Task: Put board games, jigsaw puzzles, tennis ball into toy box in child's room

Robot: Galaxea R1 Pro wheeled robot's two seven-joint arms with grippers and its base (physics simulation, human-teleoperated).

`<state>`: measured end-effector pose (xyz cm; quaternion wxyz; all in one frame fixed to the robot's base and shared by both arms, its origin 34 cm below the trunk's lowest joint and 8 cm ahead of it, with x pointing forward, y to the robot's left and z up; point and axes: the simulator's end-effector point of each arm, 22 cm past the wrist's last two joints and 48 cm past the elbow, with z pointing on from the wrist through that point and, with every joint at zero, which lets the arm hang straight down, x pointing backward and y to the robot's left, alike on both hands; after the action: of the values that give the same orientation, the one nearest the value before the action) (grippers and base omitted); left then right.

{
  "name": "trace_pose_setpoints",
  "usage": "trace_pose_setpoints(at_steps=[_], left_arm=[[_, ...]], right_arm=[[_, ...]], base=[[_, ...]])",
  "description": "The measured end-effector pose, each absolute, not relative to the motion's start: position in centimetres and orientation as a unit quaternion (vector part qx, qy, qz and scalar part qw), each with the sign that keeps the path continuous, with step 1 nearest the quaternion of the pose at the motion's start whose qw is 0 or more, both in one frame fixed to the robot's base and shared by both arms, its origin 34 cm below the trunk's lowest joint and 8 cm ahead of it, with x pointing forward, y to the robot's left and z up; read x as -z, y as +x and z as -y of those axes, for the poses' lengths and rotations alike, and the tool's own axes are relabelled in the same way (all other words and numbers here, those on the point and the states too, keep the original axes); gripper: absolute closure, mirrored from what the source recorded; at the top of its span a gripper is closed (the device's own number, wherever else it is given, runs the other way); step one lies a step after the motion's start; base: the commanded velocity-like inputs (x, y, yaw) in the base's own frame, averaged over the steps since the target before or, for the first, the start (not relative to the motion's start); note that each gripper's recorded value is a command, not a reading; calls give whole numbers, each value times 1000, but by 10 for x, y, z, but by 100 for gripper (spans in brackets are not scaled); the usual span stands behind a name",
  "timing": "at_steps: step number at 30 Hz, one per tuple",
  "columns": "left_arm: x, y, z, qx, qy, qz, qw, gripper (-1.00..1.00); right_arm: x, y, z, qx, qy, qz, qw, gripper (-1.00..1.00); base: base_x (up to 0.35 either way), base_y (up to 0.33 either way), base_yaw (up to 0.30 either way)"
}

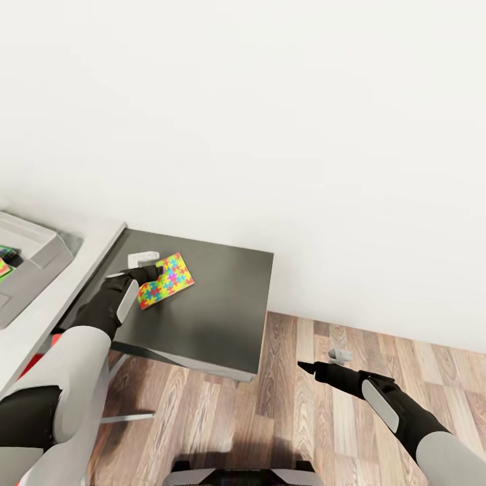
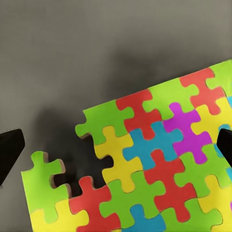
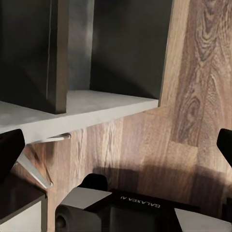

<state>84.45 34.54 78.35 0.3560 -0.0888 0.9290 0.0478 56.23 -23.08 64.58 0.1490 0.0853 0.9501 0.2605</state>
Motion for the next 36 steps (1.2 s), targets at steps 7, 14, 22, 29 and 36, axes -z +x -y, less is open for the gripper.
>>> trace_pose_setpoints(at_steps=[7,14,22,29,36], left_arm=[[-775,842,-345,-48,-88,-931,351,-100],[-772,843,-345,-49,-89,-931,352,-100],[-772,846,-345,-49,-87,-928,359,-100],[-772,847,-345,-50,-85,-926,365,-100],[-772,850,-345,-50,-84,-923,371,-100]], right_arm=[[-641,558,231,-260,87,-951,143,-100],[-636,554,230,-260,88,-952,138,-100],[-630,549,229,-260,89,-952,132,-100],[-625,544,228,-260,91,-953,127,-100],[-620,540,228,-259,92,-954,121,-100]], base=[[0,0,0],[0,0,0],[0,0,0],[0,0,0],[0,0,0]])
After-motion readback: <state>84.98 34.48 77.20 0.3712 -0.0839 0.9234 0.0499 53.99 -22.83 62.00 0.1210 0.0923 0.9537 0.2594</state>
